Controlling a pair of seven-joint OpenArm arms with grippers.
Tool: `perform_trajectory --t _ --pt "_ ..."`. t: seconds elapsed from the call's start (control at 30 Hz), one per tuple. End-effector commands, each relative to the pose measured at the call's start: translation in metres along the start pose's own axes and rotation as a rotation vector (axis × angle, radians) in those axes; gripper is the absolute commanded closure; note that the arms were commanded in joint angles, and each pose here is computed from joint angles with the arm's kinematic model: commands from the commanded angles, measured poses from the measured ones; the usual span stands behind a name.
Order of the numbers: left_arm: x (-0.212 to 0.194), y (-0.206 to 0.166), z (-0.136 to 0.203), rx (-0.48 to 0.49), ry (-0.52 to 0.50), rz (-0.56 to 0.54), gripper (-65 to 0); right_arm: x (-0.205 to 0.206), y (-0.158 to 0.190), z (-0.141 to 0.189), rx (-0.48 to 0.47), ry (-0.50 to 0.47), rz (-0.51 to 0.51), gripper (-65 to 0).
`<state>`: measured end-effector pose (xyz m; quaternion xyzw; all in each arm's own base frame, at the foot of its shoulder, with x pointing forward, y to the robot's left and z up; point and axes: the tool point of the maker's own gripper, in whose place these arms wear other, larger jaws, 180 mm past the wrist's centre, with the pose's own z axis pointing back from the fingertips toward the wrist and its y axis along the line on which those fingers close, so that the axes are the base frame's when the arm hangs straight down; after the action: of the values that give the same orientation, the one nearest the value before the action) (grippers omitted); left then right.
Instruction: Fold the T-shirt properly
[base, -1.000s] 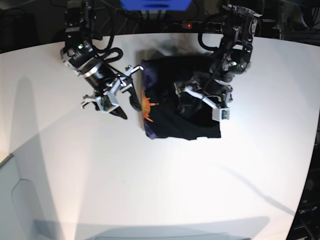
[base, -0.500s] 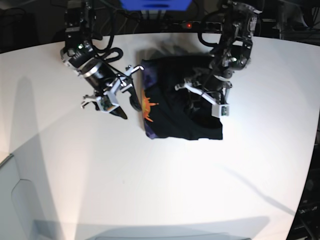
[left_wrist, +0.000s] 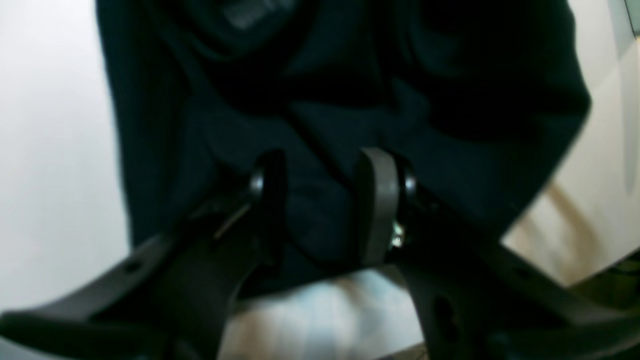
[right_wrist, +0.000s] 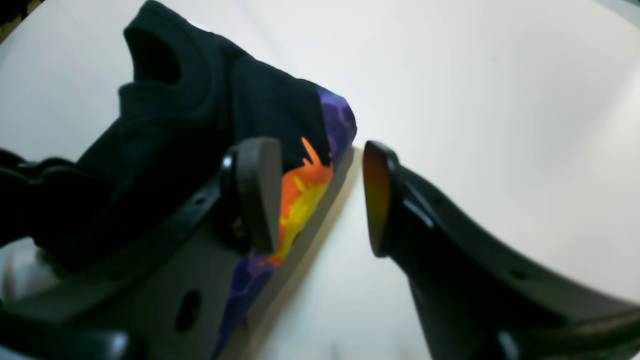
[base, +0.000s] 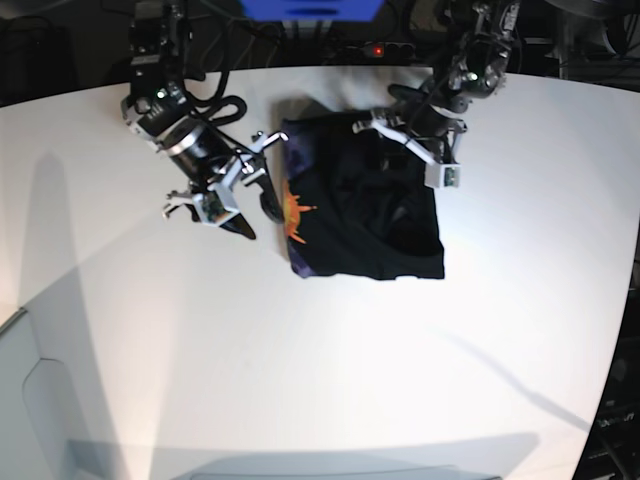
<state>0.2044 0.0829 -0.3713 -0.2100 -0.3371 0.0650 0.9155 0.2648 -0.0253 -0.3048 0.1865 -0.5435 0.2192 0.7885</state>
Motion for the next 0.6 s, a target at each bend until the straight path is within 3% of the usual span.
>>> perform_trajectory --t 0.0,0.13,0.23,0.47,0.57 --pt "0.004 -0.005 0.005 -0.015 -0.022 -0.005 -23.5 0.015 0.003 0.001 0.017 -0.057 0.007 -27.5" --pt "0.001 -0.014 0.012 -0.038 -0.027 0.009 -23.5 0.015 0.003 0.001 0.017 -0.058 0.006 -27.5" --pt "0.011 -0.024 0.012 -0.081 -0.086 0.102 -24.3 0.015 0.003 0.001 0.017 -0.059 0.005 -27.5" --pt "0.047 -0.035 0.009 -0.118 -0.231 0.131 -42.6 0.014 0.001 0.002 0.011 -0.055 0.006 -27.5" --pt "0.058 -0.036 0.004 -0.121 -0.259 0.139 -43.7 0.01 0.004 0.003 0.014 -0.045 -0.001 -27.5"
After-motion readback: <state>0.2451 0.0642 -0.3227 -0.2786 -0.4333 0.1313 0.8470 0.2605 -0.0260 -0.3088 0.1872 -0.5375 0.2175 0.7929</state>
